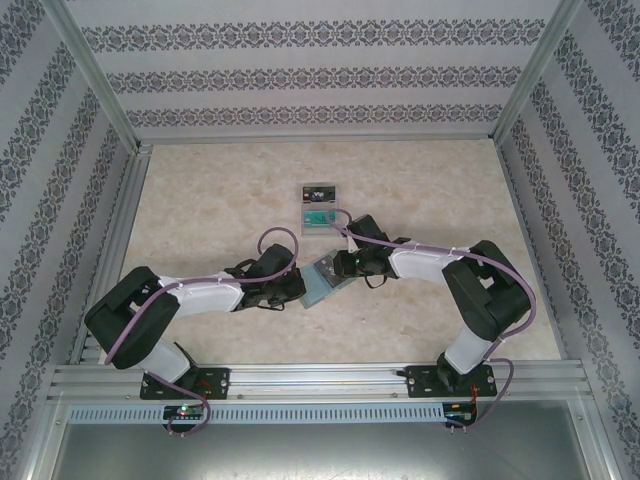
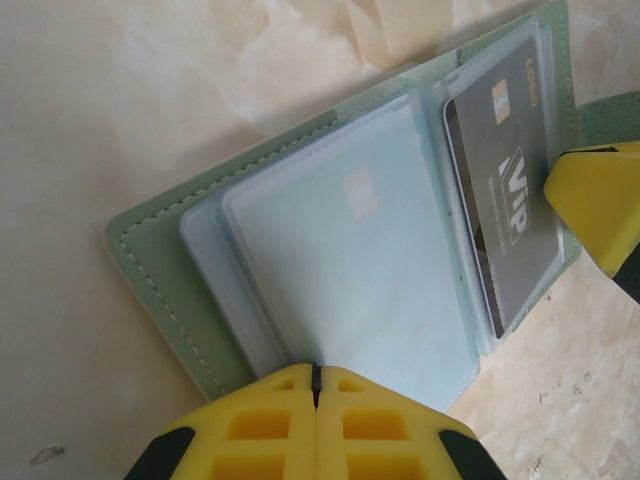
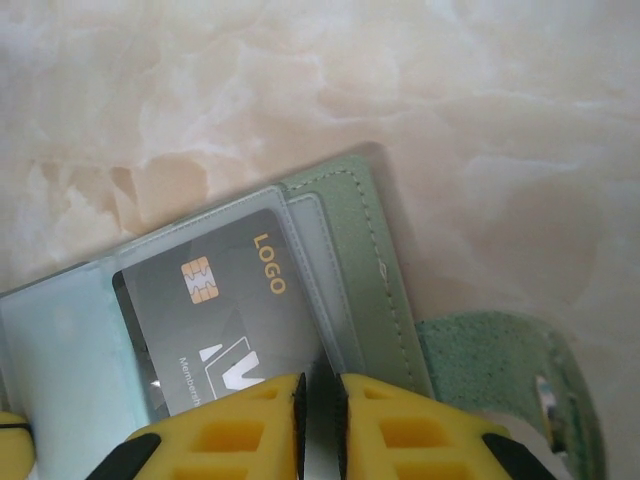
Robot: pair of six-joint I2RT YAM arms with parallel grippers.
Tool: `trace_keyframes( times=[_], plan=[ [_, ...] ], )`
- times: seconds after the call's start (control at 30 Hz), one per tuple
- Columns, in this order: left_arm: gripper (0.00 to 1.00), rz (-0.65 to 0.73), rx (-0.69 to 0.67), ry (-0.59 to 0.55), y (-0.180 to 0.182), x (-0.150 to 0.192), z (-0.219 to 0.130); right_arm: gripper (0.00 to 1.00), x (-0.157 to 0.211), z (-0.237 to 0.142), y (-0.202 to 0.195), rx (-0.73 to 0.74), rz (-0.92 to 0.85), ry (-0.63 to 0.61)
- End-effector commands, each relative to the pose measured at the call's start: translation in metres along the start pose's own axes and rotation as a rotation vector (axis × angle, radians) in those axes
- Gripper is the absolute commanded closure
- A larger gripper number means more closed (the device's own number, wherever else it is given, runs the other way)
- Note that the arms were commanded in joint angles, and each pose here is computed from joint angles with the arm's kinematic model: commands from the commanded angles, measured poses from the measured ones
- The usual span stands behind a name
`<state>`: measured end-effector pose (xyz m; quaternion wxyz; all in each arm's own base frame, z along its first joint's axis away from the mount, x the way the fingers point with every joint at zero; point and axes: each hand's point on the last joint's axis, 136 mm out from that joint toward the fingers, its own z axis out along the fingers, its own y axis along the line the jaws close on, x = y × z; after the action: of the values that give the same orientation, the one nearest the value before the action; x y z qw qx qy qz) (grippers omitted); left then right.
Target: Take the credit cards out of the card holder
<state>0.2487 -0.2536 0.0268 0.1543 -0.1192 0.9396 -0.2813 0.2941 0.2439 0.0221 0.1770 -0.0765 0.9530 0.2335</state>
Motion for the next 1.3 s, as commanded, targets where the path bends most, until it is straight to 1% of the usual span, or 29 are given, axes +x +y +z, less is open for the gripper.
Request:
trace_keyframes(
  times=[0.0, 0.03, 0.17, 0.23, 0.37, 0.47, 0.5, 0.8, 1.0, 1.1, 1.27],
  plan=[
    [1.0, 0.03, -0.088, 0.007, 0.015, 0.005, -0.003, 0.81, 0.027, 0.01, -0.005, -0.002, 0.024, 0.077],
    [1.0, 0.032, -0.088, 0.003, 0.015, 0.005, -0.004, 0.81, 0.029, 0.01, -0.004, -0.003, 0.024, 0.08],
    [0.94, 0.03, -0.061, -0.01, 0.008, 0.002, -0.009, 0.8, 0.031, 0.008, -0.002, -0.012, 0.03, 0.079],
    [0.91, 0.017, -0.038, -0.022, 0.004, 0.0, -0.011, 0.8, 0.032, 0.008, 0.001, -0.02, 0.031, 0.081],
    [0.88, -0.012, 0.026, -0.042, -0.008, -0.003, -0.016, 0.8, 0.036, 0.008, 0.008, -0.03, 0.021, 0.086],
    [0.79, -0.032, 0.061, -0.066, -0.012, -0.006, -0.021, 0.8, 0.039, 0.008, 0.008, -0.028, 0.028, 0.09],
    [0.77, -0.038, 0.077, -0.078, -0.015, -0.007, -0.023, 0.8, 0.04, 0.008, 0.008, -0.03, 0.03, 0.091],
    [0.79, -0.132, 0.223, -0.103, -0.032, -0.01, -0.019, 0.8, 0.041, 0.004, 0.013, -0.043, 0.027, 0.078],
    [0.8, -0.125, 0.214, -0.078, -0.039, -0.007, -0.009, 0.8, 0.042, 0.003, 0.014, -0.047, 0.024, 0.075],
    [0.81, -0.134, 0.178, -0.056, -0.035, -0.003, -0.001, 0.8, 0.042, 0.003, 0.015, -0.05, 0.025, 0.072],
    [0.81, -0.154, 0.177, -0.047, -0.033, -0.002, 0.007, 0.8, 0.042, 0.002, 0.016, -0.057, 0.022, 0.067]
  ],
)
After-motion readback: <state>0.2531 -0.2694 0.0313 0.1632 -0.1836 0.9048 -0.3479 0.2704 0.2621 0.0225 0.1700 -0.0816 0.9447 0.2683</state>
